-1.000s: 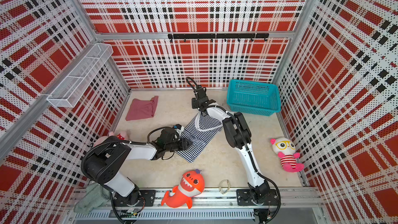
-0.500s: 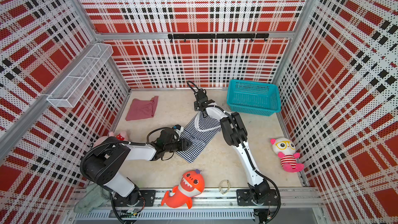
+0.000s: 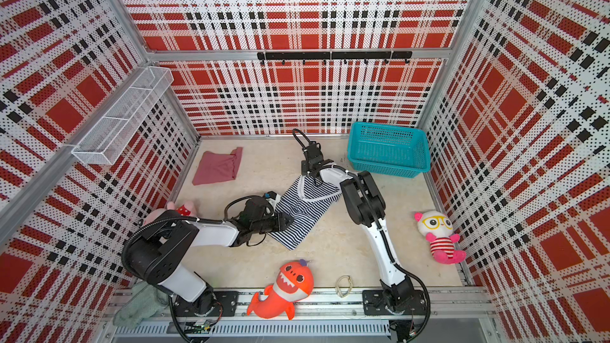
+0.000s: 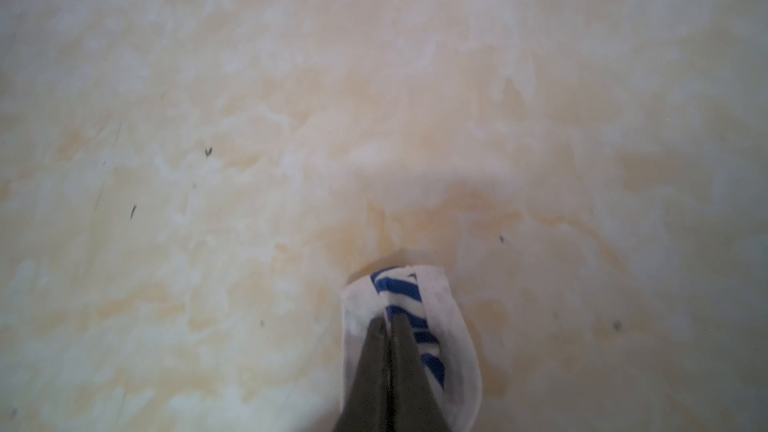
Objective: Fold and stack tank tops
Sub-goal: Smooth out the tank top at the center of the table.
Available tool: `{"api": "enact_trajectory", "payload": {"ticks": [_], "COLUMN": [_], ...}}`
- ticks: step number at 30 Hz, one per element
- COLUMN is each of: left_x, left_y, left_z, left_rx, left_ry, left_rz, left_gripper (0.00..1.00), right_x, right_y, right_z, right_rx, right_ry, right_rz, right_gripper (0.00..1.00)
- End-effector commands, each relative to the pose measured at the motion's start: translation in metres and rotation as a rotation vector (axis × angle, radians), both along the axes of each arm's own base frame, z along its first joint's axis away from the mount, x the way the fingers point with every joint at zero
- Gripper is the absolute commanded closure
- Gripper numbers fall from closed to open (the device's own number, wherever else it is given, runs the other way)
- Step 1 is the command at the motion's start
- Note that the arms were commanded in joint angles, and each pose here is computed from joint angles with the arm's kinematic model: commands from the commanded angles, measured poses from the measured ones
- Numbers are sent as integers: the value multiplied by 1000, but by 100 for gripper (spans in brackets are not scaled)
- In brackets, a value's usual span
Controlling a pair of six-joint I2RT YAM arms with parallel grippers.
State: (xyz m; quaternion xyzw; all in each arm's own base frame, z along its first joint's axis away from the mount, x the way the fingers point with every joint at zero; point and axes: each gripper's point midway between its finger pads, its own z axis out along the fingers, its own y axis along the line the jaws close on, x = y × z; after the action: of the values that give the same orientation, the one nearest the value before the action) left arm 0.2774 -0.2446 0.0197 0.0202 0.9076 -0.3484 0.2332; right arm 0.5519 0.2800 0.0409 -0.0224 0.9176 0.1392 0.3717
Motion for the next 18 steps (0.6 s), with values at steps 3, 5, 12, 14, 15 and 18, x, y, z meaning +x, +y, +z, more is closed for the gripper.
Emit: {"api": "enact_trajectory", "payload": {"ticks": [3,5,12,14,15,18], "left_x": [-69,-72,-75,-71,-69,-61], "left_y": [64,65,66,63,61,54], "left_z": [-81,-82,-82,-79,-77,-69], "left_rx": [254,248,241,231,227,215], "left_ry": [320,326,331,322,316,300], "left_rz": [65,67,67,65,64,57], "left_gripper": [64,64,65,65,65,65], "right_x": [7,8,26,29,30,23], "right_y": [-16,-29,-36,-36,-36,-38], "right_z": [78,72,43,33,30,30], "right_rx": [372,386,283,243,227,170], "right_ry": [-138,-132,-106,-93,-87,-80], "right_rz": [3,-14,4,18,19,32], "right_gripper": [100,100,98,92,89,79]}}
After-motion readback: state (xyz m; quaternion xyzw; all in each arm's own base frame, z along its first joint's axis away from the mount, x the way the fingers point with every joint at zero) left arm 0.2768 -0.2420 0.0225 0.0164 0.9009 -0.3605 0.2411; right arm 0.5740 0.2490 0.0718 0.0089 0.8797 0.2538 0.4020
